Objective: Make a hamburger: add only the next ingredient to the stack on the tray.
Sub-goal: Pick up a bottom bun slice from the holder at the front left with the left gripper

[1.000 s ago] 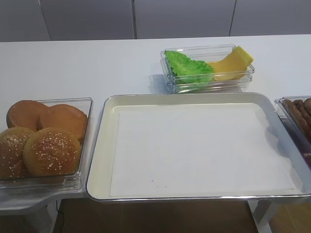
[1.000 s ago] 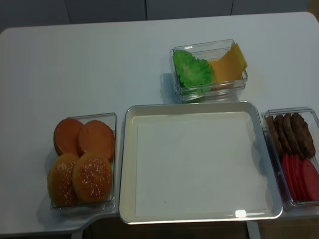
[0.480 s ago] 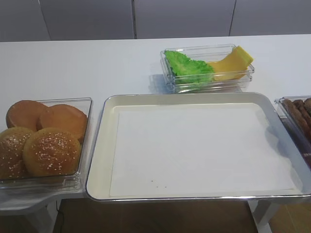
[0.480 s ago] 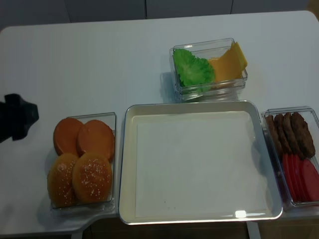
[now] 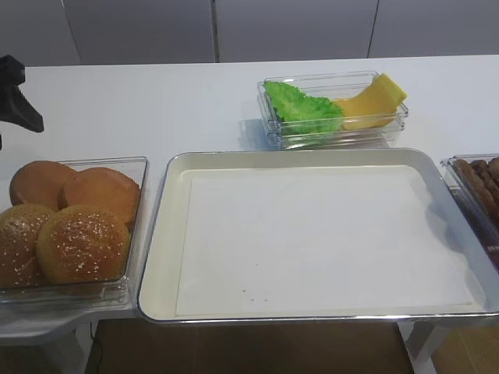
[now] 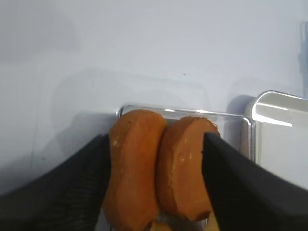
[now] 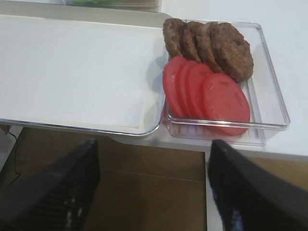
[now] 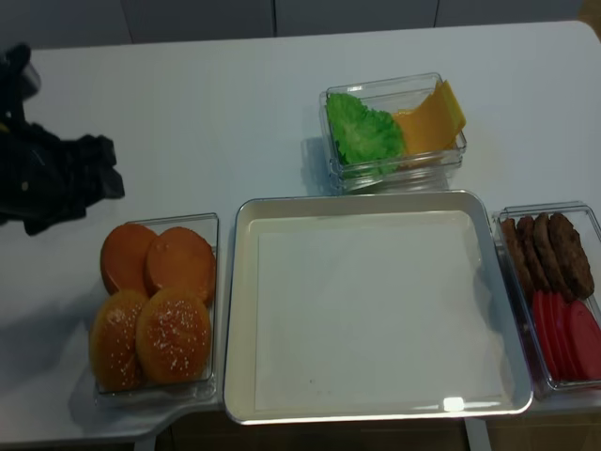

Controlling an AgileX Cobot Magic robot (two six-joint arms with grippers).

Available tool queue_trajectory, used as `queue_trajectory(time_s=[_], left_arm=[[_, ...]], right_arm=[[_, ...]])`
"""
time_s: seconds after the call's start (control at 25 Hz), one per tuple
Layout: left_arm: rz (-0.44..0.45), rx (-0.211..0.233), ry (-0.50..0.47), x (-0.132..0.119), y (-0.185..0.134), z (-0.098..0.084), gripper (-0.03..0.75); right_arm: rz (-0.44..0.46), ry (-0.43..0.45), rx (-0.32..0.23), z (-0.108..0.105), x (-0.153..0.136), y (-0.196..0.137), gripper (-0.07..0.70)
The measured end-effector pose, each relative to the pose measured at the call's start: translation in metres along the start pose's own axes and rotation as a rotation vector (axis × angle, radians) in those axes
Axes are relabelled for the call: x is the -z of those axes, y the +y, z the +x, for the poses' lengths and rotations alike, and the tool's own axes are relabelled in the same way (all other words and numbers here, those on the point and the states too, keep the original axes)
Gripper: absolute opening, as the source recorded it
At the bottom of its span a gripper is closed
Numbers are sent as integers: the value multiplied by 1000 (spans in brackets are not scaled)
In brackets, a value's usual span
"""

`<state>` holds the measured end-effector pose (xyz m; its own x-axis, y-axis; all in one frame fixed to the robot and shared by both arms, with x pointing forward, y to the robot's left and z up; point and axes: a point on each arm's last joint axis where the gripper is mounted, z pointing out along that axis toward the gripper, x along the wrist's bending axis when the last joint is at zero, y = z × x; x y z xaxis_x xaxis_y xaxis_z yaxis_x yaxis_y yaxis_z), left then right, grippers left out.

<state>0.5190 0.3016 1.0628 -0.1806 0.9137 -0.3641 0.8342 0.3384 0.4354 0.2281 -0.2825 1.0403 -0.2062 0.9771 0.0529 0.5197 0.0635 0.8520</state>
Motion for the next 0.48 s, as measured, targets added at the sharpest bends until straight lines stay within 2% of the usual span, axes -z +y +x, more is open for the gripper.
queue_trajectory(time_s=[0.16, 0.32, 0.48], left_arm=[[93, 31, -45, -14, 2, 17, 448], [120, 7, -57, -19, 3, 27, 448], [149, 6, -69, -26, 3, 29, 448]], right_arm=[[0, 0, 0, 0, 0, 0, 531], [0, 0, 2, 0, 0, 0, 531], [0, 0, 2, 0, 0, 0, 531]])
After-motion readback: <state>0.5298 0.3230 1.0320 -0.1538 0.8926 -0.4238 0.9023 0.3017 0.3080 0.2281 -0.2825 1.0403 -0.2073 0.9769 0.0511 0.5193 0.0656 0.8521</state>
